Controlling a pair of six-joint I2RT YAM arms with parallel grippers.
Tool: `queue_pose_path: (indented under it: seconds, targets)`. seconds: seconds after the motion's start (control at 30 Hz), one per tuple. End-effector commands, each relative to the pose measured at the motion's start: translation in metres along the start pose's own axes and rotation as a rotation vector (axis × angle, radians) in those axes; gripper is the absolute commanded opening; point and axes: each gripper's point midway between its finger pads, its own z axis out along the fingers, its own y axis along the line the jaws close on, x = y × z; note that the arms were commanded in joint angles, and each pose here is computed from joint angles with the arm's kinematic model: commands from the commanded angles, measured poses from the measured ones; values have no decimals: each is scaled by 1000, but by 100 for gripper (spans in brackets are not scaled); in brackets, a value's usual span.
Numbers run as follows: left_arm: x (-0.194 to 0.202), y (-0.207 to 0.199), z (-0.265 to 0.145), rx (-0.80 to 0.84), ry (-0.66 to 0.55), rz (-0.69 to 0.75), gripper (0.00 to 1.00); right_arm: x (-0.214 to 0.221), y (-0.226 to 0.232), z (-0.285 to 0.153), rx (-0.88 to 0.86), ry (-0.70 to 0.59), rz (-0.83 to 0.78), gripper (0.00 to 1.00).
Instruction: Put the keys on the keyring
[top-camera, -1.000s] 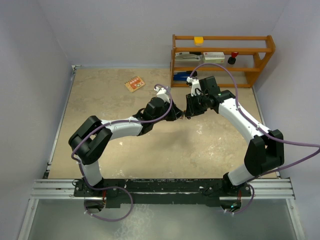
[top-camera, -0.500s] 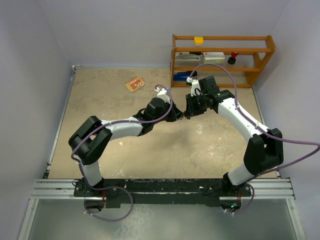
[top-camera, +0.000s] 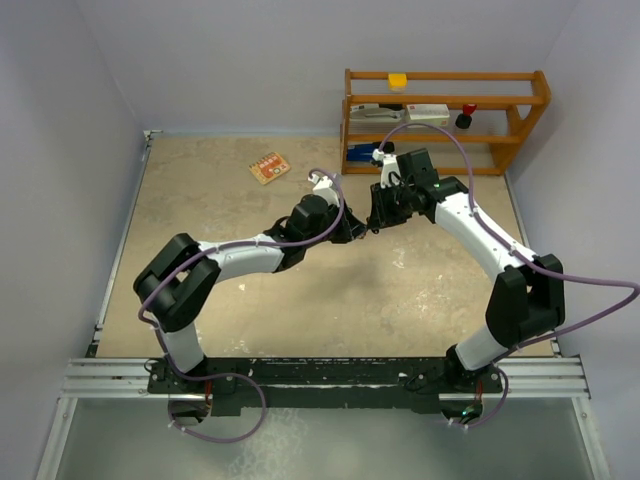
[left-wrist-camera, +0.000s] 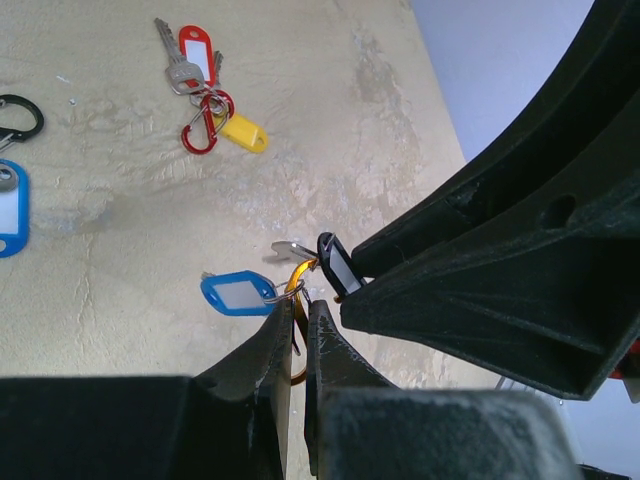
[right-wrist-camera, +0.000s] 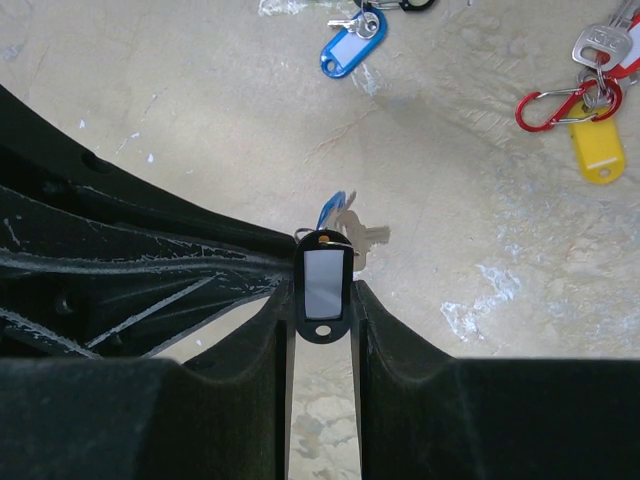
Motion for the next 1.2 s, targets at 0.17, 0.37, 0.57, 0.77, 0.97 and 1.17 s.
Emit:
queue_pose_path:
  seconds: [0.17,0.37,0.57,0.77,0.97,1.17]
  targets:
    - [-24,-31,-15,82,-69,28,0,-25,1,-8,16,-57,-9,19]
    - [-26,-29,-17,71,-78,28,0,-25,-1,-11,28,-58,-12,19]
    - [-26,-28,-17,68,-82,28,0,-26,-4,-16,39,-65,-13,19]
    - [-26,-27,-17,67,-82,28,0,-26,-7,-19,46,-69,-11,19]
    - [-25,-27,-17,68,-80,28,0,-27,-9,-21,49,-73,-8,19]
    - [-22,-26,-15,69,-71,31,3,-28,-10,-23,49,-78,-8,19]
